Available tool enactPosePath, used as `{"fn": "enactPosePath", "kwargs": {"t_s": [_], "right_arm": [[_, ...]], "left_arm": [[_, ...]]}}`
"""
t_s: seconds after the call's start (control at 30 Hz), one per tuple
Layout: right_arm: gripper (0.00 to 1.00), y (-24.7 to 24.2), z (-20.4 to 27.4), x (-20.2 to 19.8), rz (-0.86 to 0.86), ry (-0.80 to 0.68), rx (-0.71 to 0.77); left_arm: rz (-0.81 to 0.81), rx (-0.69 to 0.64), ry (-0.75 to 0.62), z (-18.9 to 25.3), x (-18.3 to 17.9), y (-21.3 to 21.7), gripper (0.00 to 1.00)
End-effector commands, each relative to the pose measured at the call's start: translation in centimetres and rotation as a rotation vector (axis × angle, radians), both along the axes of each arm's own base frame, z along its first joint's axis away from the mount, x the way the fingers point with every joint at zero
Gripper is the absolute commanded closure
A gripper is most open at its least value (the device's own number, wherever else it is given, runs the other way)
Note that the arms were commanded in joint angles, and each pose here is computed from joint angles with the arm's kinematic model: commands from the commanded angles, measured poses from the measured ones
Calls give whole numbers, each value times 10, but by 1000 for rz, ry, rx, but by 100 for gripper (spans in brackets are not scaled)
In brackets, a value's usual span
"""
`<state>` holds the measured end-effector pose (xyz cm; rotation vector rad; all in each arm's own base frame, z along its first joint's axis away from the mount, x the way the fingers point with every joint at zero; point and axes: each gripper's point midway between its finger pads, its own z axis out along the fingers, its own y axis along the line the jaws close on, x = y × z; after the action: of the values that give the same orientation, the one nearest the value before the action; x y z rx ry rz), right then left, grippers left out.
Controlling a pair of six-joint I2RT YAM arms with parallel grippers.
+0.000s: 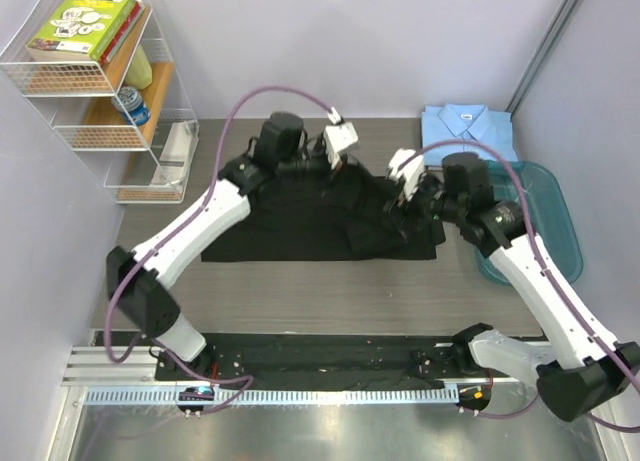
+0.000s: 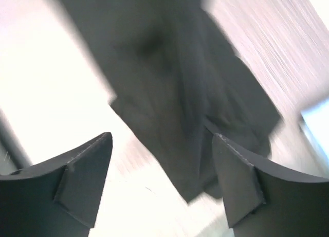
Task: Fold and stack the long sleeve shirts
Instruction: Neatly place the folded shirt into the bin
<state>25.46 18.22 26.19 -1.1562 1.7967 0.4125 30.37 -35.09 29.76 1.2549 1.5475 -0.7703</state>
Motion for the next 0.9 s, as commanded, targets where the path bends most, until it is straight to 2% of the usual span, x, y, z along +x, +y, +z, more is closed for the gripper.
{"fn": "enactPosePath", "kwargs": {"t_s": [0.0, 0.17, 0.2, 0.23, 0.3, 0.33, 0.43, 0.6, 0.87], "right_arm": [[10, -44, 36, 52, -310, 36, 167], [7, -83, 28, 67, -402, 162, 214], [8, -84, 21, 67, -397, 193, 214], [9, -85, 16, 65, -395, 221, 218], [15, -78, 1, 56, -372, 297, 241], [17, -75, -5, 53, -358, 326, 252], [28, -63, -29, 40, -319, 434, 294], [41, -56, -67, 39, -333, 554, 337], [45, -44, -100, 52, -362, 665, 418]], "left_arm": [[54, 57, -113, 12, 68, 0, 100], [134, 78, -292, 24, 140, -6, 100], [195, 59, -377, 42, 160, -4, 100], [235, 66, -388, 32, 181, 0, 100], [304, 8, -478, 60, 207, 4, 100], [329, 16, -477, 49, 225, 7, 100], [355, -19, -557, 70, 246, 9, 100], [330, -21, -681, 65, 264, 3, 100], [324, -62, -847, 80, 277, -2, 100]]}}
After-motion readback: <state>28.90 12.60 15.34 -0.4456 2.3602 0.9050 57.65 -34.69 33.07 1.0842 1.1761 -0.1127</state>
